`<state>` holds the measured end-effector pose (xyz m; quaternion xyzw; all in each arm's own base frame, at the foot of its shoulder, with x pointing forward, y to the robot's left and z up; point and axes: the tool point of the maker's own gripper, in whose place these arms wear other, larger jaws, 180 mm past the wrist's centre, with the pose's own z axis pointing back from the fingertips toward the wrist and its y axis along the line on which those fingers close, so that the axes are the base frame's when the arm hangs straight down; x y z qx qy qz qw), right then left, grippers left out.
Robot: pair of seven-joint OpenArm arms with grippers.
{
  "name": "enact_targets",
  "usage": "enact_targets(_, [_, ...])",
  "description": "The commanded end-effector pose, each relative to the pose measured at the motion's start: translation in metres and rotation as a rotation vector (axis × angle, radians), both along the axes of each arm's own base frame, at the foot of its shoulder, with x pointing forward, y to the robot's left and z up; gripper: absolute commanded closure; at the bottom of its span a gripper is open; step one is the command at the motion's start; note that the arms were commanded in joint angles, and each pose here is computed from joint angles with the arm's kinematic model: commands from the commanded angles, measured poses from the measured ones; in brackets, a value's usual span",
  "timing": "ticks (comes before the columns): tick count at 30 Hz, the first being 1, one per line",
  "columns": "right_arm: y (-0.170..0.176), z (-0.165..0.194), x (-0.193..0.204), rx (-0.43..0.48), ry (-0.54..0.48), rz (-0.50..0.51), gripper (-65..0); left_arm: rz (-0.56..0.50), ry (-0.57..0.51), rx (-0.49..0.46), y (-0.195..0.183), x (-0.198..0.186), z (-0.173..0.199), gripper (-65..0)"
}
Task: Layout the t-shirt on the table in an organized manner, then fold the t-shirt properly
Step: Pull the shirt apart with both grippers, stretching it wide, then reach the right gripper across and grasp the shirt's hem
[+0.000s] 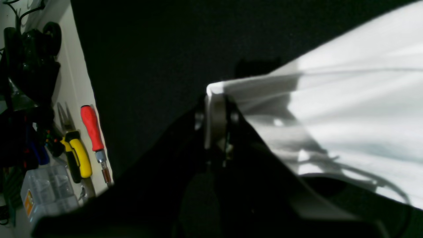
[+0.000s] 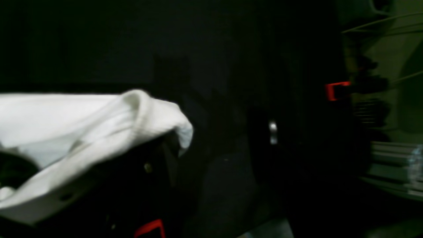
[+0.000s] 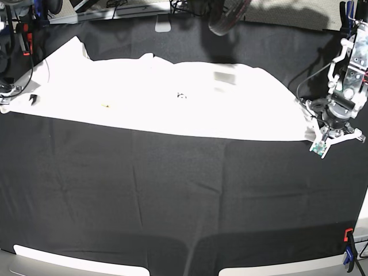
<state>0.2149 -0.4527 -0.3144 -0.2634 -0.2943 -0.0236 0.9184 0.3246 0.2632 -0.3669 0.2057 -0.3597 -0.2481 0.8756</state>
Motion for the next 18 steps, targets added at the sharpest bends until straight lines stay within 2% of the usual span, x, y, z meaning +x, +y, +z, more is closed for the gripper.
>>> enact_targets(1, [-0.012,0.022,0.007,-0.065,-0.036,0.001,-31.5,0.022,-0.057,0.025,0.011,0.010,0.018,0.0])
enact_targets(4, [-0.005,0.028,0.013,-0.067,-0.053,0.030,-31.4,0.022,-0.057,0.025,0.011,0.010,0.018,0.0])
enact_targets(6, [0.007,0.038,0.021,-0.081,-0.063,0.103,-31.4,0.022,-0.057,0.024,0.011,0.010,0.018,0.0])
enact_targets(8, [0.032,0.047,0.033,-0.065,-0.069,0.238,-31.4,0.022,-0.057,0.025,0.011,0.010,0.018,0.0])
enact_targets(13, [0.142,0.076,0.052,0.140,-0.166,0.685,-31.4,0.022,-0.056,0.025,0.011,0.010,0.017,0.0])
enact_targets(18, [0.216,0.122,0.051,0.345,-0.360,0.891,-31.4,0.022,-0.056,0.025,0.011,0.010,0.017,0.0])
